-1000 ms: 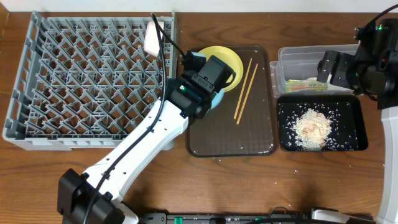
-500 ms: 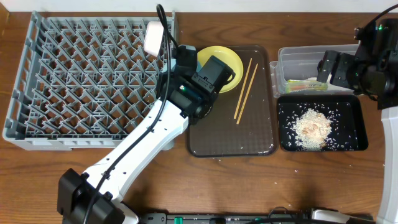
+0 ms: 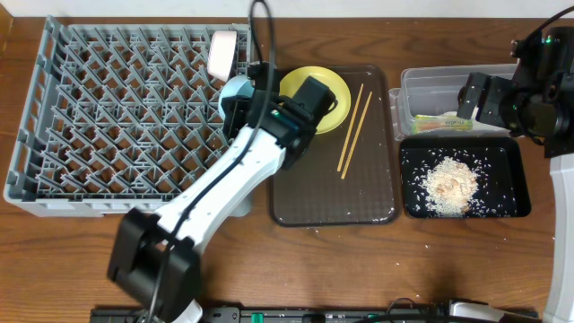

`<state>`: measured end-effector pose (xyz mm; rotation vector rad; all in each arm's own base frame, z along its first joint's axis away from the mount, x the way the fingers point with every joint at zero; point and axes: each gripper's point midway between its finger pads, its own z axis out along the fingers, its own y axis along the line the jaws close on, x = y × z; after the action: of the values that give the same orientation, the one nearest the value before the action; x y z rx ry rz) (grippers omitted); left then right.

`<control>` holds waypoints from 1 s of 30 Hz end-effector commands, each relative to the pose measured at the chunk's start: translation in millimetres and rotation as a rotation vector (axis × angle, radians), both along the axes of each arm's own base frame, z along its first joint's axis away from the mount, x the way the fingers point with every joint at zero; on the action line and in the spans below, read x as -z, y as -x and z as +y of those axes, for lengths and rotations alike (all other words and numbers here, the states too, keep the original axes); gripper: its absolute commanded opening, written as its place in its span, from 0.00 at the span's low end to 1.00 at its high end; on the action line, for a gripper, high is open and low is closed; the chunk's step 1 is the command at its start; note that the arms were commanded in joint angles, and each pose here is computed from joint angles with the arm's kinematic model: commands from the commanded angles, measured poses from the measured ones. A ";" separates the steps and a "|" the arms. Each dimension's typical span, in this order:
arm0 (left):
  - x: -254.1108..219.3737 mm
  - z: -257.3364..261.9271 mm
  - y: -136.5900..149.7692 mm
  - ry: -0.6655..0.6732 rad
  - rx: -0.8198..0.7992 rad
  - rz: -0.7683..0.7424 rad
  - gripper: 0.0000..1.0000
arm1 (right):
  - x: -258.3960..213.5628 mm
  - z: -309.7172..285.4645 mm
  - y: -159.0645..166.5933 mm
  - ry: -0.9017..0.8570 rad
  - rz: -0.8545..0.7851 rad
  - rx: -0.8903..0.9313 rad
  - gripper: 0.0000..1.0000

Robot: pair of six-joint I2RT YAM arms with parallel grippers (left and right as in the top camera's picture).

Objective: Sort waste into correct bins and load items into the dishwasher
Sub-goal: 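Carry the light-blue bowl left and place it in the rack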

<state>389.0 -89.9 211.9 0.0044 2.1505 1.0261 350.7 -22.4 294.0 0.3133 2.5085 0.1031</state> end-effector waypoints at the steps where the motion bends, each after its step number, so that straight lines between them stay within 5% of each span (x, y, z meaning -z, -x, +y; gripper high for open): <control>1: -19.2 15.6 -5.6 -0.207 -0.072 -0.112 0.07 | 0.2 -1.2 0.1 0.005 0.001 0.004 0.99; 8: -15.9 41.2 -18.3 -0.259 -0.198 -0.259 0.08 | 0.2 -1.2 0.2 0.004 0.001 0.004 0.99; 30: 6.4 88.1 -32.5 -0.153 -0.325 -0.252 0.08 | 0.2 -1.2 0.2 0.004 0.001 0.004 0.99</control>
<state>420.8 -8.3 211.1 -0.3633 1.8815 1.2944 350.7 -22.3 294.0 0.3130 2.5085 0.1028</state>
